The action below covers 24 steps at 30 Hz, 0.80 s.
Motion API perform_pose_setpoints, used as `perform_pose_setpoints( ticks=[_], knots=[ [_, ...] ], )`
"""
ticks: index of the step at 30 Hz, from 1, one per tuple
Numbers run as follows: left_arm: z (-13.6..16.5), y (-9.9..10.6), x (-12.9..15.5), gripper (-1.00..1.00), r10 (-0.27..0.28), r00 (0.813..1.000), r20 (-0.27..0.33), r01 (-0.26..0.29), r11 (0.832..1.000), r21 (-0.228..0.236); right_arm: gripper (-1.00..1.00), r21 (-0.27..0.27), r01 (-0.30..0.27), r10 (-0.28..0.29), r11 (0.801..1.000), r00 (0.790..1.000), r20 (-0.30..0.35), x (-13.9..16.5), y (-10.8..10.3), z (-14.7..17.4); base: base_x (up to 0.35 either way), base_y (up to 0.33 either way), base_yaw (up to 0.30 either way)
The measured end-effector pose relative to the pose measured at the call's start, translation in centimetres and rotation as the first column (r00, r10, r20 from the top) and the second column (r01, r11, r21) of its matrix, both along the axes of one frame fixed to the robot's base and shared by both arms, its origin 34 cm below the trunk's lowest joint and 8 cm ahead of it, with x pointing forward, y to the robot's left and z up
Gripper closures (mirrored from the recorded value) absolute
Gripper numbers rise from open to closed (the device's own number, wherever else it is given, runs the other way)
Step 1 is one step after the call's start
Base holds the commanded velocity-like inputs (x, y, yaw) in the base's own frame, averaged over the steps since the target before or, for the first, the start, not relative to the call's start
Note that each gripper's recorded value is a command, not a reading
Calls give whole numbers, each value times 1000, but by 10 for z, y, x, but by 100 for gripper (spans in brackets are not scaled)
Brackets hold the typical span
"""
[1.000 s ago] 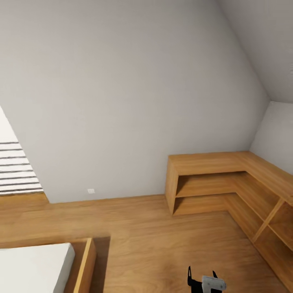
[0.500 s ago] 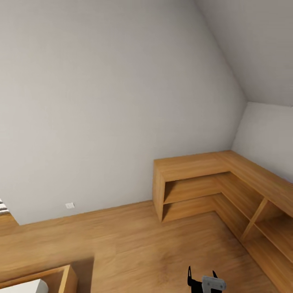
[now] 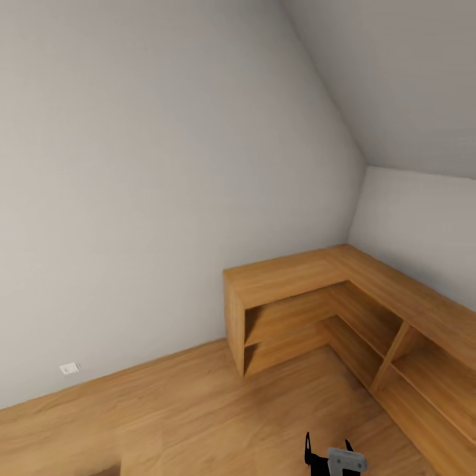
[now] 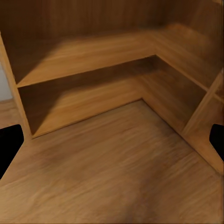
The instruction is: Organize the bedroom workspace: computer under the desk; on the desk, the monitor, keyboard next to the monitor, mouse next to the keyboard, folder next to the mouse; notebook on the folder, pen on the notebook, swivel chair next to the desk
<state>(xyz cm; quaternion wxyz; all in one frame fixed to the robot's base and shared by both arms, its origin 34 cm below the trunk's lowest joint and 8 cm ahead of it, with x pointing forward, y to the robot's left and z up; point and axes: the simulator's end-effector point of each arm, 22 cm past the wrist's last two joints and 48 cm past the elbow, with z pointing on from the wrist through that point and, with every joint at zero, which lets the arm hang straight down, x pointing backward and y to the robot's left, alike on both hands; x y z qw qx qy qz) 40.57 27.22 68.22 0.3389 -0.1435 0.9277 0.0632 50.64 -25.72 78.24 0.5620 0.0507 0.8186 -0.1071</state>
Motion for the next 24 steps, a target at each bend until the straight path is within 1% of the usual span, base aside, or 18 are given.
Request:
perform_pose_setpoints(
  ticks=[4,8,24],
  knots=[
    [1,-1,1,-100,-1,1000,2,1,1000,-1,-100,0,0,0,1000,1000,2,0,0,1,313,0,-280],
    [1,-1,1,-100,-1,1000,3,1,1000,-1,-100,0,-1,1,1000,1000,3,1,0,1,178,0,-281],
    [3,0,3,-100,-1,1000,9,1,1000,0,-100,1,-3,3,1000,1000,9,3,1,4,28,0,-279]
  ],
)
